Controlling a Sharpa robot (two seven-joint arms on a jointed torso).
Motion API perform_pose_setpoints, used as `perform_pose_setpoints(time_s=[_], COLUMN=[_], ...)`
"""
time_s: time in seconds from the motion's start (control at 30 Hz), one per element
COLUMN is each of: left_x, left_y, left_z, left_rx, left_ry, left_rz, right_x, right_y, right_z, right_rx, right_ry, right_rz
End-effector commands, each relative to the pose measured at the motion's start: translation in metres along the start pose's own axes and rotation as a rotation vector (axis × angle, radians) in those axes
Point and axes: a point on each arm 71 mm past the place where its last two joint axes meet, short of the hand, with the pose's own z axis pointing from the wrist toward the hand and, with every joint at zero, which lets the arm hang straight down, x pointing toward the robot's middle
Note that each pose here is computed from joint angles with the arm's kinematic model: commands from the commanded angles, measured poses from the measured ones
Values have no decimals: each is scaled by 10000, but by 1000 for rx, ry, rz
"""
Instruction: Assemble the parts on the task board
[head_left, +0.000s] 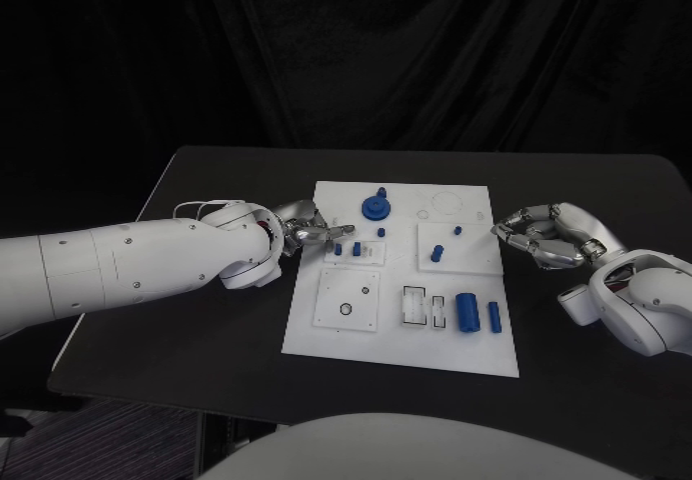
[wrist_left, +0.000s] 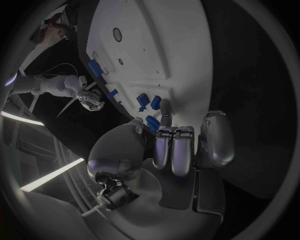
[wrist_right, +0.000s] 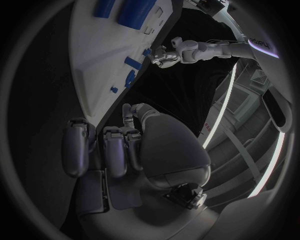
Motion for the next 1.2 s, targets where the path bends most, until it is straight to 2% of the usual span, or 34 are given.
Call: perform_pose_setpoints(time_s=[0.03,0.17,0.27,0.4,0.53,0.73,0.8,0.9,1.0,1.2], left_x=[-94,-155,-177,-225,-313,-341,-332,-321,-317,-316], left_y=[-85,-113,-120,-139,-225,-364,-415,-484,-559,-680], left_z=[-25,-63,-97,-122,-108,-46,-3,57,109,198], left_rx=[135,200,223,242,286,374,423,494,564,662], left_ry=[-137,-214,-237,-228,-191,-91,-48,-14,-18,-71], left_rz=[-33,-46,-50,-43,-15,29,48,101,184,353], right_x=[3,-8,-16,-19,-22,-19,-18,-15,-11,-2], right_y=[-13,-17,-20,-18,-15,-5,-1,6,13,20], right_z=[-9,-20,-27,-31,-33,-32,-36,-39,-41,-33], right_rx=[12,12,12,12,10,3,1,-2,-6,-9], right_ry=[4,0,-3,-7,-10,-12,-12,-12,-12,-9], right_rz=[2,1,0,0,1,4,5,7,8,9])
